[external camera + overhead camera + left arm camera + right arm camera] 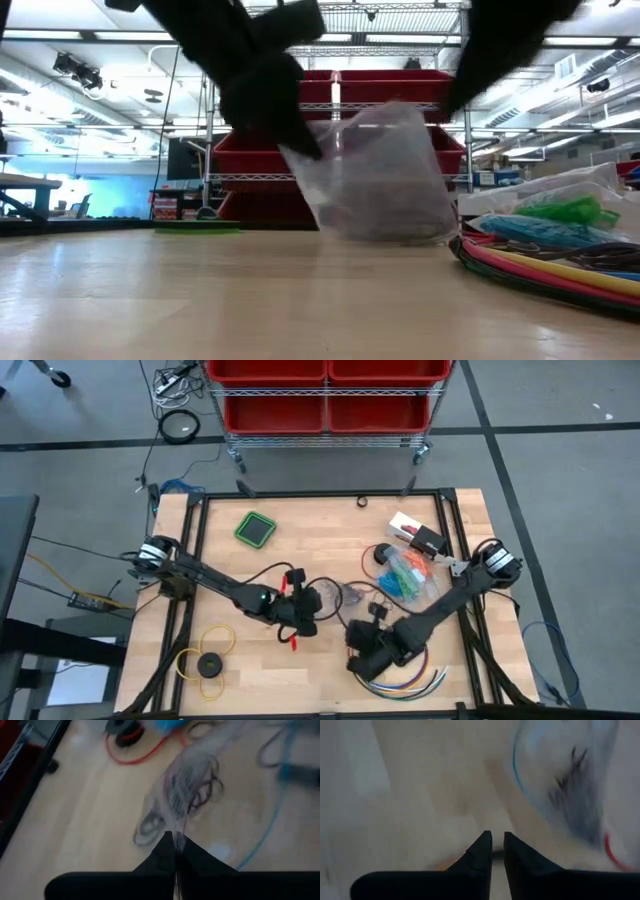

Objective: Sort rubber bands
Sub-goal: Put the black rubber band into the transparent zip bag

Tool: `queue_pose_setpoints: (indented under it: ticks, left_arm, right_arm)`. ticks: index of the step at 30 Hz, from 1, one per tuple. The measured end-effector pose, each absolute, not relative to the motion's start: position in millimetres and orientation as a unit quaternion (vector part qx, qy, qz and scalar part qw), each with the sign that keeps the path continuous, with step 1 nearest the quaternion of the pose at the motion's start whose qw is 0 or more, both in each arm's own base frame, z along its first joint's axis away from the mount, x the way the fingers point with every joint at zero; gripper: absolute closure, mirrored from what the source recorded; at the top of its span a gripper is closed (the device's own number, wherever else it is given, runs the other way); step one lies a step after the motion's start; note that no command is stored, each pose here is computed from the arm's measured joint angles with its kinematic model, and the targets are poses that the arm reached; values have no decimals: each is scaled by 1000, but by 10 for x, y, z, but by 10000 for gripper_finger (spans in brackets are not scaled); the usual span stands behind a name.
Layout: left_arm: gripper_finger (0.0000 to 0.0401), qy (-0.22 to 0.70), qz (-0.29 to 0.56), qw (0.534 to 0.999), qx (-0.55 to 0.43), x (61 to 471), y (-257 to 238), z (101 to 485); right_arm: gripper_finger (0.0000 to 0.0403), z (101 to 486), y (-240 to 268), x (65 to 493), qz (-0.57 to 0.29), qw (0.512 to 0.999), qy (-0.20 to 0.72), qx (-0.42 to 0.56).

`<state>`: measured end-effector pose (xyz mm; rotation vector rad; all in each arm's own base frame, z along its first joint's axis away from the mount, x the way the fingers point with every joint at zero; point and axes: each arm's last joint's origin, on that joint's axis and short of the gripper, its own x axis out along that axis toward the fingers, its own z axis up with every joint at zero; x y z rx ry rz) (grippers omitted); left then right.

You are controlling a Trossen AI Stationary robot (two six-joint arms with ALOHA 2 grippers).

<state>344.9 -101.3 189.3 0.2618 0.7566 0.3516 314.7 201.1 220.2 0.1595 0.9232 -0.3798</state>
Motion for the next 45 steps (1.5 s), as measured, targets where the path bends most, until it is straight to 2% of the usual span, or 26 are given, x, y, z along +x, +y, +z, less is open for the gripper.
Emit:
queue_pose_setpoints:
  ticks: [5, 9, 14, 19, 26, 31, 35, 39, 45]
  left_arm:
    - [392, 365, 216, 896, 132, 3452, -1008, 1804]
    - [392, 365, 221, 894, 141, 3476, -1028, 1736]
    - [392, 364, 220, 895, 139, 3496, -1037, 1695]
    - [392, 355, 216, 900, 131, 3514, -1048, 1702]
    - [392, 356, 210, 901, 135, 3520, -1052, 1705]
    - [392, 357, 208, 900, 138, 3519, -1052, 1704]
    - [392, 358, 206, 901, 137, 3519, -1053, 1703]
    - [392, 357, 204, 902, 135, 3522, -1055, 1705]
    - [392, 351, 204, 905, 131, 3532, -1059, 1714]
  right_arm:
    - [377, 2111, 2101, 2776, -246, 828, 499, 66]
    - [371, 1947, 2074, 2544, -297, 797, 522, 66]
    - [324, 1686, 2000, 2508, -281, 788, 539, 93]
    - [283, 1513, 1787, 2419, -340, 760, 541, 115]
    - [313, 1949, 1677, 2174, -347, 822, 431, 130]
    - [329, 2098, 1416, 1787, -331, 848, 350, 223]
    - [331, 1999, 1357, 1683, -222, 883, 311, 273]
    - [328, 1811, 1461, 1809, -90, 928, 294, 213]
    - [325, 1489, 1407, 1906, -121, 914, 358, 150]
